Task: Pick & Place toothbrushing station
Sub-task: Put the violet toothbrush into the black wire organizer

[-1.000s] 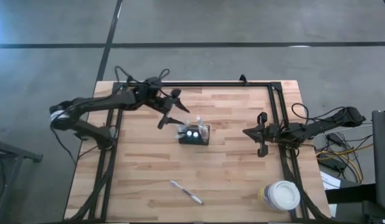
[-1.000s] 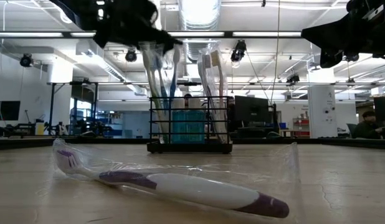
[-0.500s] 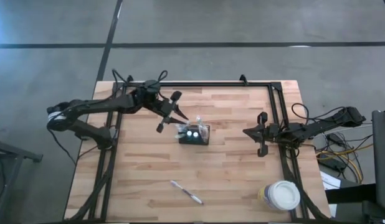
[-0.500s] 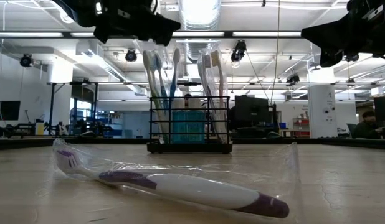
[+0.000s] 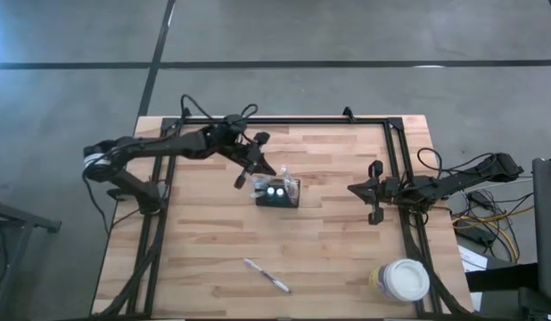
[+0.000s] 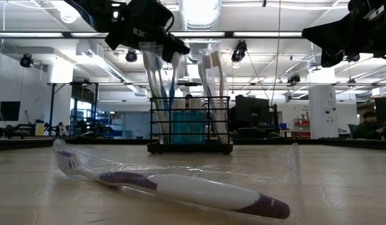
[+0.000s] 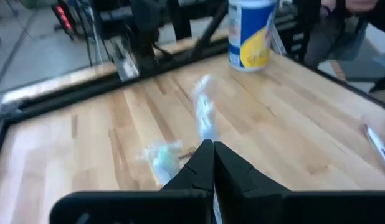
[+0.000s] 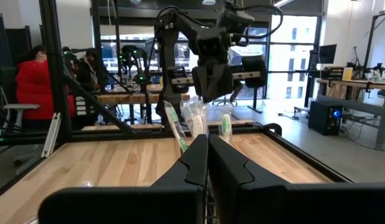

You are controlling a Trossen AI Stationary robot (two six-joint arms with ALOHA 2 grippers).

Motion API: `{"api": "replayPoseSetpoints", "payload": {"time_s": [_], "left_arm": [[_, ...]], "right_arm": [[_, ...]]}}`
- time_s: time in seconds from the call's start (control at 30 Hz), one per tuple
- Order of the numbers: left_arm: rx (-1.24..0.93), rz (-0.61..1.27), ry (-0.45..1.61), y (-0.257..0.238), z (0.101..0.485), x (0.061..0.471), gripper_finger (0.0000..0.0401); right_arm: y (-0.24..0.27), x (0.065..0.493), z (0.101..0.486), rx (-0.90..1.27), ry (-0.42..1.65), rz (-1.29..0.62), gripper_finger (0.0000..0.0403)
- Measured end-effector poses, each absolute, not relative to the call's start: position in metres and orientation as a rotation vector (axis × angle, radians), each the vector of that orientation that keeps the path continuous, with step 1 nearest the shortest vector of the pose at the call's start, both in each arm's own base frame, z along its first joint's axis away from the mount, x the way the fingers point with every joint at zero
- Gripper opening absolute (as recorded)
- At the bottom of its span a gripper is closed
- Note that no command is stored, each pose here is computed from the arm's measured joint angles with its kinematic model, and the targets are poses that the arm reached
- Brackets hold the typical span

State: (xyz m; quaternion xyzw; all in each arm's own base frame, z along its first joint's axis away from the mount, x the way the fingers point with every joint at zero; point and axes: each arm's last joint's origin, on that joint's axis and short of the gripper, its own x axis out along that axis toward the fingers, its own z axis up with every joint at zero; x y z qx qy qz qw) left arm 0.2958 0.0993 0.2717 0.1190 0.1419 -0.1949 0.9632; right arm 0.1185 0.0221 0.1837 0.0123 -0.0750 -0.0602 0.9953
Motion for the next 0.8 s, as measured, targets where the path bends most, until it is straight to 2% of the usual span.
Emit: {"api": "replayPoseSetpoints", "payload": {"time_s": [0.7, 0.8], "left_arm": [[0.261, -0.352, 0.416, 0.1011, 0.2637, 0.2915, 0.0002], [0.283, -0.293, 0.431, 0.1019, 0.2675, 0.2894, 0.0002]], "right_arm": [[0.0221, 0.1185, 0.1835, 0.027, -0.149, -0.120, 0.0008], [0.0221, 0.1185, 0.1835, 0.027, -0.149, -0.120, 0.0008]]}}
